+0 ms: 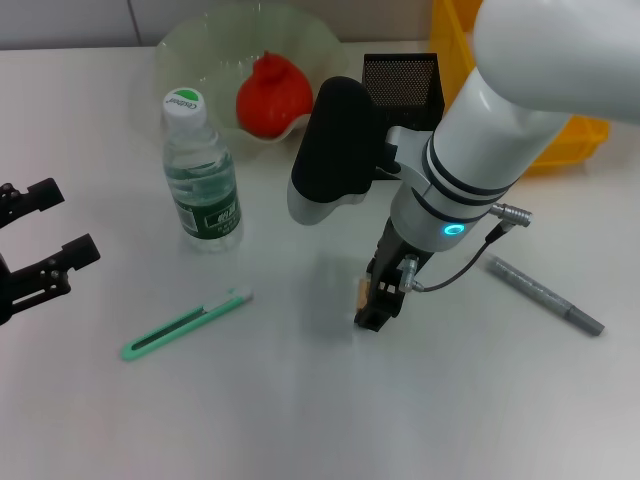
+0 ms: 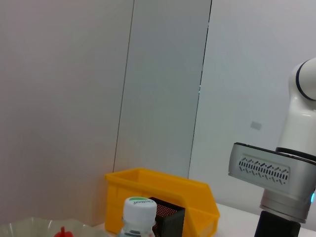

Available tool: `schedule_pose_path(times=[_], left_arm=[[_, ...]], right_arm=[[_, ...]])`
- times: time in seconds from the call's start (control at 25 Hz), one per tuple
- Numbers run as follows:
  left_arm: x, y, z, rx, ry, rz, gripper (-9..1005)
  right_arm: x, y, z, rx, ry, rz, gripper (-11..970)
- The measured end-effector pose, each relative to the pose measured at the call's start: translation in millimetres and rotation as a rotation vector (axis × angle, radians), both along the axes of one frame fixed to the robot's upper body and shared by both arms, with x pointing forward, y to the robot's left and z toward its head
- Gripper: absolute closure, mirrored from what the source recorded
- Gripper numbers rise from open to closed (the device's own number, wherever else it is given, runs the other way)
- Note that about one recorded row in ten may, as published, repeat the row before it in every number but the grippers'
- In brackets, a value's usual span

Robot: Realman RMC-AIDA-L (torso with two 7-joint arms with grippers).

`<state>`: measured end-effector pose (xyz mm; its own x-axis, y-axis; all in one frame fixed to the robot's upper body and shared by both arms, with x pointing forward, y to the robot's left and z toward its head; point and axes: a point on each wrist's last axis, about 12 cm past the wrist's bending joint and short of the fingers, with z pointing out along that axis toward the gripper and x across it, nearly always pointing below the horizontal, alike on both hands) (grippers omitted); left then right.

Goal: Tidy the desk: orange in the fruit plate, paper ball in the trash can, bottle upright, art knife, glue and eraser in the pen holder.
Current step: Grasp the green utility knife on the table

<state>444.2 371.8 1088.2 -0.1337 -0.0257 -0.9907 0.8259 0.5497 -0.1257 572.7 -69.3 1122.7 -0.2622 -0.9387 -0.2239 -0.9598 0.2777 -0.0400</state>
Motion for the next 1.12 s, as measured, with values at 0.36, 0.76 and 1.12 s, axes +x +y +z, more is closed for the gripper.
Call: schedule_pose_path(times=[0.36,0.76,1.12], left_arm=[[0.7,5.4,4.3,0.053,0.037,-0.025,196],[14.9,1.5,46.0,0.420,0.250,-0.063,197],[41.9,-36.7,78.3,0.710,0.398,-0.099,196]], right_arm=[[-4.3,0.8,4.8,0.025,-0.001,0.010,309],[-17.5,-43.2,23.4,0.214,-0.032,0.014,309],[-33.3,-109.7,24.6,0.502,-0.018,0.016,310]])
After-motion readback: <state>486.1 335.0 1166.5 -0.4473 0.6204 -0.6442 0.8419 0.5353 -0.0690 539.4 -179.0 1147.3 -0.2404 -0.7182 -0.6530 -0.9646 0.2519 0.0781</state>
